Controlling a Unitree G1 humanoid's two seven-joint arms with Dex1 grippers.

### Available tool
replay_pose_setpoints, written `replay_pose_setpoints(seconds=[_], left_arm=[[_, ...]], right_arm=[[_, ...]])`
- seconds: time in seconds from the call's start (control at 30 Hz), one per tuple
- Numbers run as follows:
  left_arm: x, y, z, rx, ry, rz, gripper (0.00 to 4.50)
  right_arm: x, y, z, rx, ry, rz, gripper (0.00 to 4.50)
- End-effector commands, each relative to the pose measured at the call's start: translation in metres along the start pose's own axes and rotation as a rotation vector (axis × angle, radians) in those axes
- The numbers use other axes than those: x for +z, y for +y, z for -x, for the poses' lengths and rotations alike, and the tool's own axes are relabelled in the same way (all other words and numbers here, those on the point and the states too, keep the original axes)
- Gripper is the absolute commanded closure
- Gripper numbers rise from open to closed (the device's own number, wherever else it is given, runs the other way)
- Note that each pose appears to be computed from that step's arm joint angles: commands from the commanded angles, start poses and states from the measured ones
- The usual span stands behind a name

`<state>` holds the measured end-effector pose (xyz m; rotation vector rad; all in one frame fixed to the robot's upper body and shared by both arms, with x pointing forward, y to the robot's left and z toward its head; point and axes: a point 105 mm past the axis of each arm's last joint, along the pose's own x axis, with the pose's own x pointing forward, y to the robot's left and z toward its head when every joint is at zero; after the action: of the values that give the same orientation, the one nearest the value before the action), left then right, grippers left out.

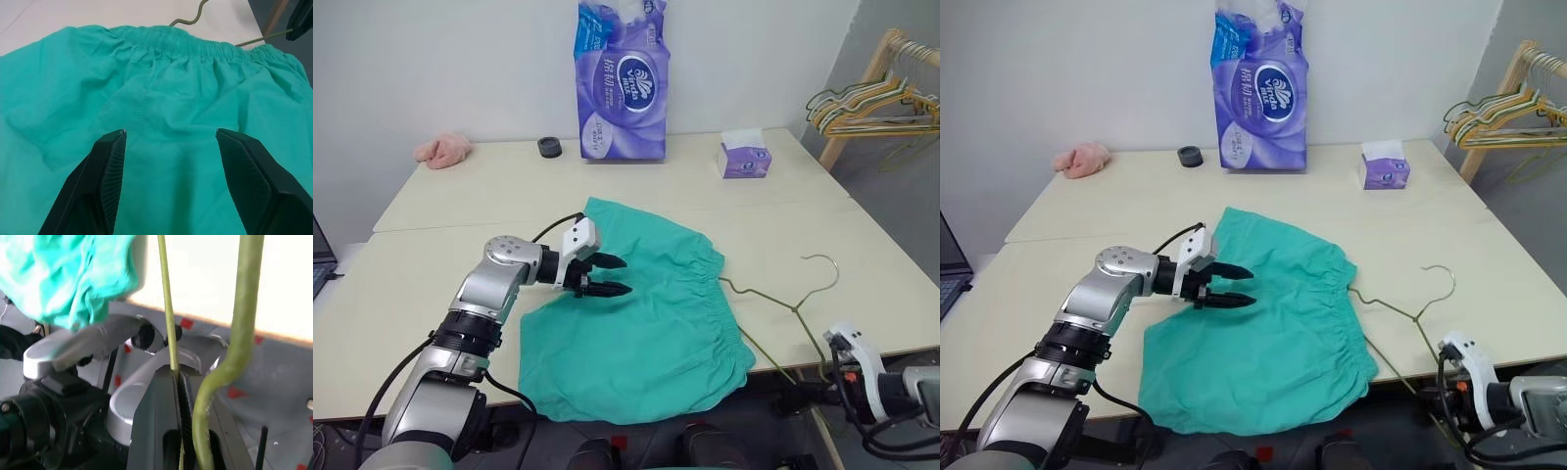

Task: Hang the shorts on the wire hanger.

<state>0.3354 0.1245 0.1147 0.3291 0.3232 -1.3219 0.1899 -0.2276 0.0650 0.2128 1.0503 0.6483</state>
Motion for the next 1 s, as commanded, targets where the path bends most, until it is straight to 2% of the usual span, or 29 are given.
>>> replay_pose_setpoints(seconds=[0.03, 0.17, 0.47, 0.73, 0.9, 1.0], left_arm=[[0.016, 0.012, 0.009, 0.065, -0.033, -0.052, 1.4], [0.022, 0.027, 0.016, 0.148, -0.059, -0.057, 1.4], [0.033, 0.043, 0.022, 0.251, -0.117, -0.067, 1.4], [0.035, 0.044, 0.025, 0.272, -0.126, -0.068, 1.4], [0.036, 0.045, 0.025, 0.283, -0.129, -0.071, 1.4], [0.037, 0.045, 0.025, 0.29, -0.137, -0.071, 1.4]], right_arm=[[0.023, 0.011, 0.004, 0.064, -0.051, 0.011, 4.5], [0.04, 0.019, -0.001, 0.105, -0.058, 0.024, 4.5], [0.027, 0.023, -0.031, 0.113, 0.052, 0.039, 4.5], [0.073, -0.004, -0.038, -0.038, -0.076, 0.078, 4.5], [0.078, 0.007, -0.037, 0.016, -0.072, 0.142, 4.5], [0.088, 0.016, -0.04, 0.036, -0.114, 0.177, 4.5]])
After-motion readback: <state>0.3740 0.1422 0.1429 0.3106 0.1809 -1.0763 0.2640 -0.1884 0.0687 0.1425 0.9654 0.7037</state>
